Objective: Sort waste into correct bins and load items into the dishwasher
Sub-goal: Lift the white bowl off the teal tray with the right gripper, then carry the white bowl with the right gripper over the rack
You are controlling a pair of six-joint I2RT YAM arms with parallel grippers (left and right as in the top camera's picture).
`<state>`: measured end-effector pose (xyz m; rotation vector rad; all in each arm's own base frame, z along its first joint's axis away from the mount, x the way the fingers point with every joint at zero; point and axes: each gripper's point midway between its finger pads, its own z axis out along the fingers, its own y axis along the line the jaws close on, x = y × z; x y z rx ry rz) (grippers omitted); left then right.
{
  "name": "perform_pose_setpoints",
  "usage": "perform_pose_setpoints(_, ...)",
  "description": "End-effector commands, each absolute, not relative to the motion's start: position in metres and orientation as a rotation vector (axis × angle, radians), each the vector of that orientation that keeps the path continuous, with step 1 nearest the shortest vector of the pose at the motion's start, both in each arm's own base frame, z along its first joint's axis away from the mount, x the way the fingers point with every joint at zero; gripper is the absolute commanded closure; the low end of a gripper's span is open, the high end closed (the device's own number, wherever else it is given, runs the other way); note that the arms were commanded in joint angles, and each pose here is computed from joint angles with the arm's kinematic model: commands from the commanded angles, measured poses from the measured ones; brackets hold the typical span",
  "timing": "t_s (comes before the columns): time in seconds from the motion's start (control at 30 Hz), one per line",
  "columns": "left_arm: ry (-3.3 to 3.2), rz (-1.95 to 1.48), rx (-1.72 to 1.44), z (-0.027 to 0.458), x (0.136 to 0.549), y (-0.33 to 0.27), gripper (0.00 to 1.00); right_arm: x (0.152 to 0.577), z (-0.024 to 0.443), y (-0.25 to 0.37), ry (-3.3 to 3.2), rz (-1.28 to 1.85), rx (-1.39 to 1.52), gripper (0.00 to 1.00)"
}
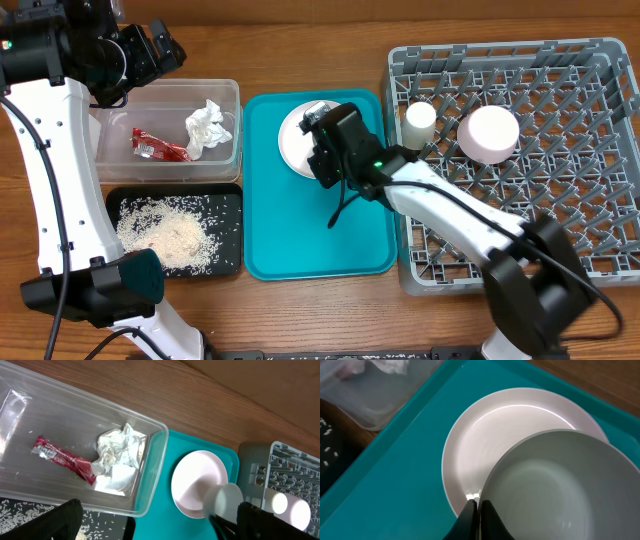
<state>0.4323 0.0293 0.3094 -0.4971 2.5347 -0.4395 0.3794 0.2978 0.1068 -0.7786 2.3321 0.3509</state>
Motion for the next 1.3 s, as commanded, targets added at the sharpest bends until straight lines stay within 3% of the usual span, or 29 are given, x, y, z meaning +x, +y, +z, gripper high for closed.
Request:
perform_pose_setpoints(0.0,2.518,-0.459,-0.492,0.316,0.433,0.027,0.00,0.370,0.169,0.294,2.258,0.433,-0.676,0.96)
perform_pose_setpoints(0.37,2.518,-0.459,-0.492,0.316,0.433,0.027,0.00,0.290,0.234,0.231,2.470,0.919,-0.458,0.96)
perform_pose_setpoints(0.67,2.518,-0.459,-0.492,0.316,0.433,0.027,0.00,0.263,0.250,0.186,2.513,1.334,-0.348,0.96)
perform_pose_setpoints(1.0,2.518,-0.459,-0.493,0.316,0.433,0.027,0.00,0.267,0.244,0.144,2.527,1.338,-0.190,0.96)
perform_pose_setpoints(1.27,2.520,-0.461,-0.484,0.316,0.433,0.024,0.00,0.264,0.217,0.121,2.454,1.527,0.005,0.96)
